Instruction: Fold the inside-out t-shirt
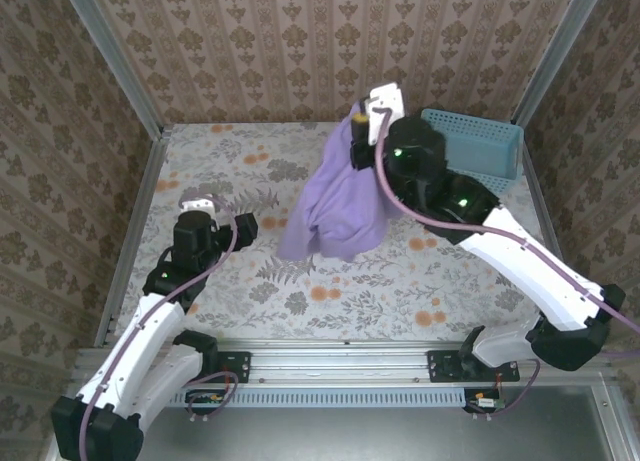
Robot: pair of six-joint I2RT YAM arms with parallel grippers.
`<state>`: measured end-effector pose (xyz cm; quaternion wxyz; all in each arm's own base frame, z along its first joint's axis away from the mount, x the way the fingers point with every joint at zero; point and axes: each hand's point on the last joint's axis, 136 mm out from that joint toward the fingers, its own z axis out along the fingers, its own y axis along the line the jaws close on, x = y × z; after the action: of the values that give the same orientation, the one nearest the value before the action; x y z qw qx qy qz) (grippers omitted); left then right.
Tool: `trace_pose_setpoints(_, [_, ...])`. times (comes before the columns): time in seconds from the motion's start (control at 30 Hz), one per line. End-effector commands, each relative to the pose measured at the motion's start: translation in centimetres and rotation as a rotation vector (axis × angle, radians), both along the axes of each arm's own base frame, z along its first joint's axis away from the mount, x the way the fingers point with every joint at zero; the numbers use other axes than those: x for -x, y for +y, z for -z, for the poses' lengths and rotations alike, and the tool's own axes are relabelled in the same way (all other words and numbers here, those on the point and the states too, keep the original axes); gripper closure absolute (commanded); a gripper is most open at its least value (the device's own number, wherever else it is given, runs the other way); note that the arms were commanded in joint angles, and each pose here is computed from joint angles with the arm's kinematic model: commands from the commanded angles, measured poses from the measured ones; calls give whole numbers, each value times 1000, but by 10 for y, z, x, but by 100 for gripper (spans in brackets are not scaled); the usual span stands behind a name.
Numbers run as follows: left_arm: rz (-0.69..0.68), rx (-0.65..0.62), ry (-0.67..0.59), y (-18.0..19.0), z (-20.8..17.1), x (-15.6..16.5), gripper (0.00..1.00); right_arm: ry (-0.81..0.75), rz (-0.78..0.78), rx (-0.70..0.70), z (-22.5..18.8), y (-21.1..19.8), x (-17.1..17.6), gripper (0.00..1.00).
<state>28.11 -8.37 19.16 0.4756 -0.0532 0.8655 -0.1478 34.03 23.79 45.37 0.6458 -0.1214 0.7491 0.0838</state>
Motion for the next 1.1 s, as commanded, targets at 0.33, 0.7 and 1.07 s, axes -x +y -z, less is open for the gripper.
trace_pose_setpoints(0.33, [240, -77, 243, -78, 49, -8, 0, 645, 212, -126, 273, -77, 29, 35])
trace_pose_setpoints(0.7, [406, -251, 368, -178, 59, -51, 0, 758, 307, -269, 348, -106, 60, 33])
trace_pose_setpoints(1.07, [603, -155, 474, -280, 93, -104, 23, 803, 305, -298, 378, -99, 61, 33])
